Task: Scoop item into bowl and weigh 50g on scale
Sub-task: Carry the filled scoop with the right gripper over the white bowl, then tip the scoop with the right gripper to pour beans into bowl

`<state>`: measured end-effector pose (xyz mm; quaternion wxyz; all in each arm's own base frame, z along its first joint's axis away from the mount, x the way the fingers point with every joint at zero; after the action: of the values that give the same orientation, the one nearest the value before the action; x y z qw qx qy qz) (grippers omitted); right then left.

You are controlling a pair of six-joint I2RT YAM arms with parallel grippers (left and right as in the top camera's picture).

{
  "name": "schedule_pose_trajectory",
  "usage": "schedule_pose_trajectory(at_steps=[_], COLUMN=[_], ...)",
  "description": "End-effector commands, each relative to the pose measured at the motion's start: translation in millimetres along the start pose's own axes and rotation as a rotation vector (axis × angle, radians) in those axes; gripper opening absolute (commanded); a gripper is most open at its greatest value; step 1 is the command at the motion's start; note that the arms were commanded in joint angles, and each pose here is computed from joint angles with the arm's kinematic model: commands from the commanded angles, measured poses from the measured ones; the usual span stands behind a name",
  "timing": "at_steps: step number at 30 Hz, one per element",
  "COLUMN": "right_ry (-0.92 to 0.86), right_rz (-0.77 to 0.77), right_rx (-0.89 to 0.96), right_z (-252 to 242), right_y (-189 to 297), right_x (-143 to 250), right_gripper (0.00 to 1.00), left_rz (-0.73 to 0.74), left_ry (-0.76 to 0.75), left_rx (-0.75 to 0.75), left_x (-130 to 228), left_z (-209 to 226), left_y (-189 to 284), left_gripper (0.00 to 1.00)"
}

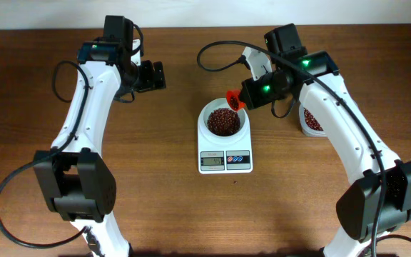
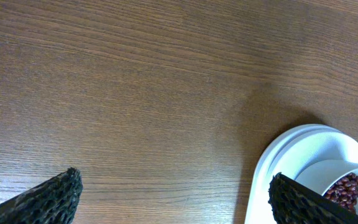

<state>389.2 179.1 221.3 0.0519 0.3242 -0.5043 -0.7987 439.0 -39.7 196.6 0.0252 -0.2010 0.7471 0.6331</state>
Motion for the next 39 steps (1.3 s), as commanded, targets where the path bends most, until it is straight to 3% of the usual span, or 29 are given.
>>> schedule_pose_trajectory(at_steps=[1, 15, 19, 21, 26, 39], right_ry=[0.015, 0.040, 0.127, 0.229, 0.133, 0.126], right_rz=[-0.037, -0.033, 0.019, 0.039, 0.016, 0.010], right_rx=[-0.013, -0.022, 0.137, 0.080, 0.103, 0.104], right_z=[8.1, 16.1, 15.3, 23.6, 20.4, 18.9], right_y=[12.0, 9.1, 3.1, 1.6, 2.1, 2.6], right_x=[-7.6, -8.2, -3.9, 0.0, -4.2, -5.1], right_gripper=[0.04, 0.04, 0.04, 0.04, 0.04, 0.04], left_rz=[-0.038, -0.038, -0.038, -0.038, -0.037, -0.038], left_ry=[0.009, 0.009, 0.010, 0.010, 0.009, 0.010], left_rx=[0.005, 0.005, 0.005, 0.005, 0.005, 0.005], left_x=[-4.4, -4.4, -4.4, -4.4, -4.4, -4.4], left_z=[-1.8, -1.6, -1.6, -1.6, -1.6, -1.6], left_y=[14.0, 14.0, 14.0, 14.0, 14.0, 14.0], left_gripper=[0.99, 0.99, 0.99, 0.99, 0.99, 0.99])
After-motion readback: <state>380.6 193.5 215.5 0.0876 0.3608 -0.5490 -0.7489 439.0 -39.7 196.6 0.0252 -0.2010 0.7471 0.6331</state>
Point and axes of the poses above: each gripper's point midway between its finger pads, its own y axis back along the fingers, its own z axis along the line the jaws close on, x = y × z, the point moved 5 cm from there along y, back along the fingers, and after that the axes turned 6 degrees about y, right-handed, at the moved point
